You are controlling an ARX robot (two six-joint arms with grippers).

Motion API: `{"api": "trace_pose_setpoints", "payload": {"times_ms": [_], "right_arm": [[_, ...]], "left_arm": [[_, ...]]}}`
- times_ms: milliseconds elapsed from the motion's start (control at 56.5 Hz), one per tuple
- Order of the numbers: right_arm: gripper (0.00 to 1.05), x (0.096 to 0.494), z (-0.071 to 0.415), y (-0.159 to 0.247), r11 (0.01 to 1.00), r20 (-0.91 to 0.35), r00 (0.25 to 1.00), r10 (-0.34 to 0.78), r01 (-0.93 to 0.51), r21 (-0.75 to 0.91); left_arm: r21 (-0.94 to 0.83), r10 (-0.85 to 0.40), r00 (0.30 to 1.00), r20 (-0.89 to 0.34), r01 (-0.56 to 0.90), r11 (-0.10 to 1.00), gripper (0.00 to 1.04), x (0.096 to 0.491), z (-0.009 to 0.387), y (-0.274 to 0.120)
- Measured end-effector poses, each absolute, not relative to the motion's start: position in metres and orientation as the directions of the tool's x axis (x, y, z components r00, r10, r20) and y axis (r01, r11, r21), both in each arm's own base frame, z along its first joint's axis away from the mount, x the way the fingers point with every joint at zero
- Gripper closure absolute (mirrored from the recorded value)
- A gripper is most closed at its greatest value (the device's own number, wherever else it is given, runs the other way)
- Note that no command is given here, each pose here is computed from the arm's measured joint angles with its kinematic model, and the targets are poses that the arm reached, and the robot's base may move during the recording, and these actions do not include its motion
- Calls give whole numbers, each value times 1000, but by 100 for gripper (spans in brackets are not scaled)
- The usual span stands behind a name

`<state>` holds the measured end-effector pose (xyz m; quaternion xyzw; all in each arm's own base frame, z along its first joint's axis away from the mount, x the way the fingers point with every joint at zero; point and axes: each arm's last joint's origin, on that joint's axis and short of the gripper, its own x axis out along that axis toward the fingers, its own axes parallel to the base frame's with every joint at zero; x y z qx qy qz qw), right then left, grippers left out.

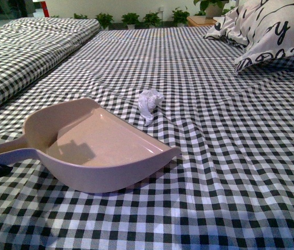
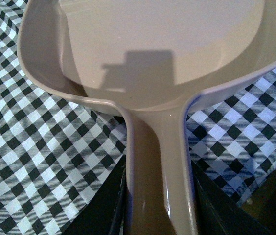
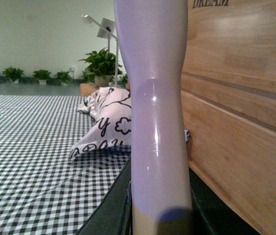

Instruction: Clean up trash

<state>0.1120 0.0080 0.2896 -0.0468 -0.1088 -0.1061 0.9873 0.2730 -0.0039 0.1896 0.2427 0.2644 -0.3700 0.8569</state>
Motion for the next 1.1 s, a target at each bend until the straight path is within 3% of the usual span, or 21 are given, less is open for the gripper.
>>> {"api": "trace_pose_setpoints", "payload": {"times_ms": [602, 709, 797, 1098], "right_arm": [[84, 112, 289, 8, 974, 221, 955, -197, 217, -70], [84, 122, 297, 13, 979, -33, 990, -134, 128, -156], [85, 149, 300, 24, 978, -239, 970, -29, -22, -207], [85, 258, 306, 73, 932, -335, 924, 183, -272, -240]], "left_arm": [[195, -514, 535, -670, 795, 574, 77, 270, 180, -1], [198, -513, 536, -670, 795, 573, 77, 270, 180, -1], [199, -514, 536, -670, 796, 571, 77, 270, 180, -1], [200, -514, 536, -670, 797, 571, 77, 270, 180, -1]]}}
